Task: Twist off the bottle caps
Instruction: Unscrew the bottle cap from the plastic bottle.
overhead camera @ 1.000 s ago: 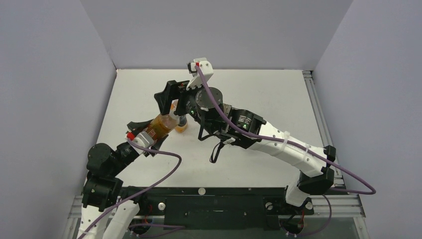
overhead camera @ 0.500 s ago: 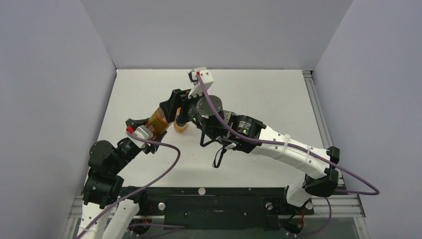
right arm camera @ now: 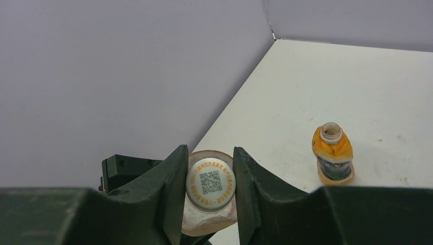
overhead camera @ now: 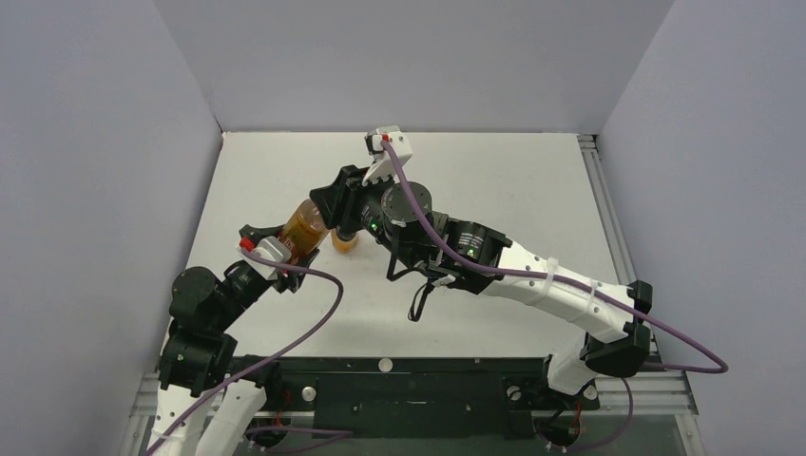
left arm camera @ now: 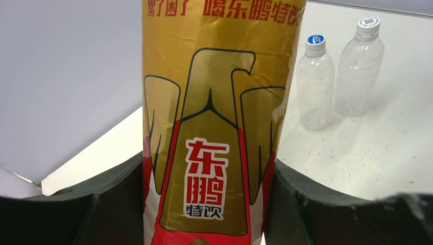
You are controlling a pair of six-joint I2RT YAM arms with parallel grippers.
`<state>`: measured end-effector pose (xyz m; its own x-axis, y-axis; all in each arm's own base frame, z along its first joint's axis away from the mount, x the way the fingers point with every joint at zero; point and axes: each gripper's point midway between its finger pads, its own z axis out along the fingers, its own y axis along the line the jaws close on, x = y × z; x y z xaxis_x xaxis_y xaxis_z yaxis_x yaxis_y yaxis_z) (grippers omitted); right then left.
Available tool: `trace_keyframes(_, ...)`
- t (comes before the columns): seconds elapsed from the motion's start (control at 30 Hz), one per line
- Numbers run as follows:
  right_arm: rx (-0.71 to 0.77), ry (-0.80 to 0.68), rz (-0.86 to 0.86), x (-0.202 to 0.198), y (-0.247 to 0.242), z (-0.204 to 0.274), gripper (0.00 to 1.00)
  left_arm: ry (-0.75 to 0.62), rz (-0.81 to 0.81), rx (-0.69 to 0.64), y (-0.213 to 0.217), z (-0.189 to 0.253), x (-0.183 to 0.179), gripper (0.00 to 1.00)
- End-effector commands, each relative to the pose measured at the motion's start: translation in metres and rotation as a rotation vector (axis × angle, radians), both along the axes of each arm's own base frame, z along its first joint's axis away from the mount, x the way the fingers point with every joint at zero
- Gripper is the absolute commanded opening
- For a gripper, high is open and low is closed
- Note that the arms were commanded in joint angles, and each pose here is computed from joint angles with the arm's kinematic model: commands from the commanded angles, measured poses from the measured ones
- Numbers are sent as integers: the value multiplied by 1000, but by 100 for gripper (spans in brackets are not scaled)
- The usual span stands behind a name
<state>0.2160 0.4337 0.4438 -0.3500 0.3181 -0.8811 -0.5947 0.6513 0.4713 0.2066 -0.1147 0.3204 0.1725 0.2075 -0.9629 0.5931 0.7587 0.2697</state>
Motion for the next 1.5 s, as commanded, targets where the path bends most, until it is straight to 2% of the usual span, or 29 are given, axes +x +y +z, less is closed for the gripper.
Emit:
trace_keyframes(0.0, 91, -33, -19, 0, -15, 34, 26, -64, 12, -43, 2, 30, 0, 0)
trace_keyframes(0.2, 79, -49, -14, -1, -17, 37, 15, -7, -31, -133, -7, 41, -7, 0)
trace_keyframes(0.43, 66, -186, 148, -27, -23, 57, 0, 146, -333, -269, -49, 55, -50, 0)
trace_keyframes(0.57, 84, -267, 290, -52, -33, 73, 0, 199, -493, -344, -64, 67, -77, 0)
trace_keyframes(0.73, 114, -406, 592, -105, -34, 83, 0, 258, -607, -373, -71, 76, -97, 0)
trace_keyframes(0.83, 109, -453, 678, -121, -39, 85, 0, 296, -671, -366, -75, 78, -108, 0)
trace_keyframes(0.93, 94, -462, 686, -120, -41, 86, 0, 324, -713, -357, -77, 77, -115, 0)
trace_keyframes(0.97, 92, -461, 685, -118, -41, 86, 3, 322, -714, -355, -77, 77, -115, 0)
trace_keyframes(1.1, 110, -435, 610, -105, -42, 87, 45, 295, -694, -355, -76, 81, -112, 0)
trace_keyframes(1.13, 130, -424, 598, -104, -42, 88, 52, 272, -661, -360, -74, 82, -106, 0)
trace_keyframes(1.2, 166, -399, 520, -93, -47, 94, 58, 215, -556, -365, -68, 83, -90, 0)
trace_keyframes(1.3, 194, -351, 319, -72, -58, 102, 61, 102, -369, -351, -51, 80, -59, 0)
trace_keyframes(1.4, 160, -329, 128, -56, -61, 102, 62, 33, -225, -323, -34, 76, -37, 0)
trace_keyframes(1.47, 102, -310, 71, -54, -54, 101, 62, 2, -185, -284, -29, 69, -29, 0)
